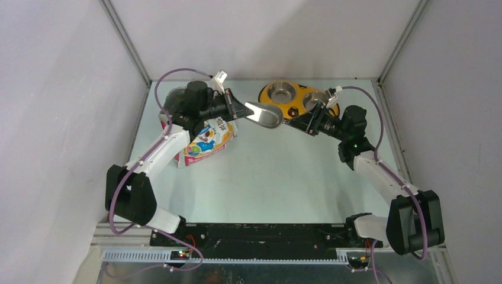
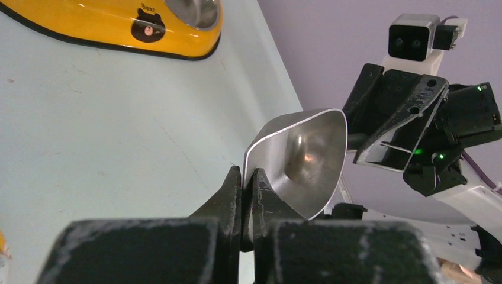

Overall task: Serve the pet food
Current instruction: Pick up the spatula from the center of the board.

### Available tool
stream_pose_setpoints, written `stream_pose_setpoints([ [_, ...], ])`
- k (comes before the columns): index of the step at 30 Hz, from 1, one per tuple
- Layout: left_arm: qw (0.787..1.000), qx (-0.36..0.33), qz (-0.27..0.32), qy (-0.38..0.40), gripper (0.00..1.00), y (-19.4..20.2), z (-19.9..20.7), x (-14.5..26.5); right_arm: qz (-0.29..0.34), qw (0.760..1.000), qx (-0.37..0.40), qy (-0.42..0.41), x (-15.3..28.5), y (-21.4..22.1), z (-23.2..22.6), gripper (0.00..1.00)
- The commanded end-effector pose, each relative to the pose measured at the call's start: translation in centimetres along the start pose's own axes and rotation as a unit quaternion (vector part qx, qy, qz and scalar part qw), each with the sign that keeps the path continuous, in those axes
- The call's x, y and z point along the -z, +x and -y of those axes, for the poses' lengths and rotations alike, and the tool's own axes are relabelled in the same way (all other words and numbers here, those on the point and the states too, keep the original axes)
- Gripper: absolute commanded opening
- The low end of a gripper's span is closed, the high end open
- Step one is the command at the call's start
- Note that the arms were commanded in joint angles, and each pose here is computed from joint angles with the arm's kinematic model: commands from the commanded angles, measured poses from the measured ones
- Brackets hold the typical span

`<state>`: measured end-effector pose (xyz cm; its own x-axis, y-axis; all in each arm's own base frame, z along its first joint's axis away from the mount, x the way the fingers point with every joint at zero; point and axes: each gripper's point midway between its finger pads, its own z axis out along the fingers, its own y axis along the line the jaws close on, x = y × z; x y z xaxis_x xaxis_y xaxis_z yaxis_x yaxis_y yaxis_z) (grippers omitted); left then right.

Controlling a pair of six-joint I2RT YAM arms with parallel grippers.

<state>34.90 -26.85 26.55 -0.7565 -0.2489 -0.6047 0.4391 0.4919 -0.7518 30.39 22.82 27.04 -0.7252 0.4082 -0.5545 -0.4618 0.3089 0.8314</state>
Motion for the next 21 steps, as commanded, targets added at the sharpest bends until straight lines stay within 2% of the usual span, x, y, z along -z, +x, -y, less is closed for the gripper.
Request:
stream_pose_setpoints([
  [1, 1.000, -0.019, 0.018, -0.018, 0.00, 0.5, 0.3, -0.9, 0.018, 0.996, 0.007, -0.086, -0.7, -1.6, -4.9, 0.46],
  [6, 0.997, -0.002, 0.035, -0.066, 0.00, 0.1, -1.4, -0.7, 0.047, 0.996, -0.003, -0.080, -0.9, -3.0, -4.5, 0.57],
  [10, 0.995, 0.020, 0.044, -0.089, 0.00, -0.1, -2.7, -0.5, 0.057, 0.995, -0.009, -0.081, -1.2, -3.5, -4.2, 0.59],
  [21, 0.990, 0.055, 0.110, -0.069, 0.00, -3.5, -3.3, 2.2, 0.072, 0.995, -0.022, -0.065, -1.6, -2.8, -2.1, 0.61],
])
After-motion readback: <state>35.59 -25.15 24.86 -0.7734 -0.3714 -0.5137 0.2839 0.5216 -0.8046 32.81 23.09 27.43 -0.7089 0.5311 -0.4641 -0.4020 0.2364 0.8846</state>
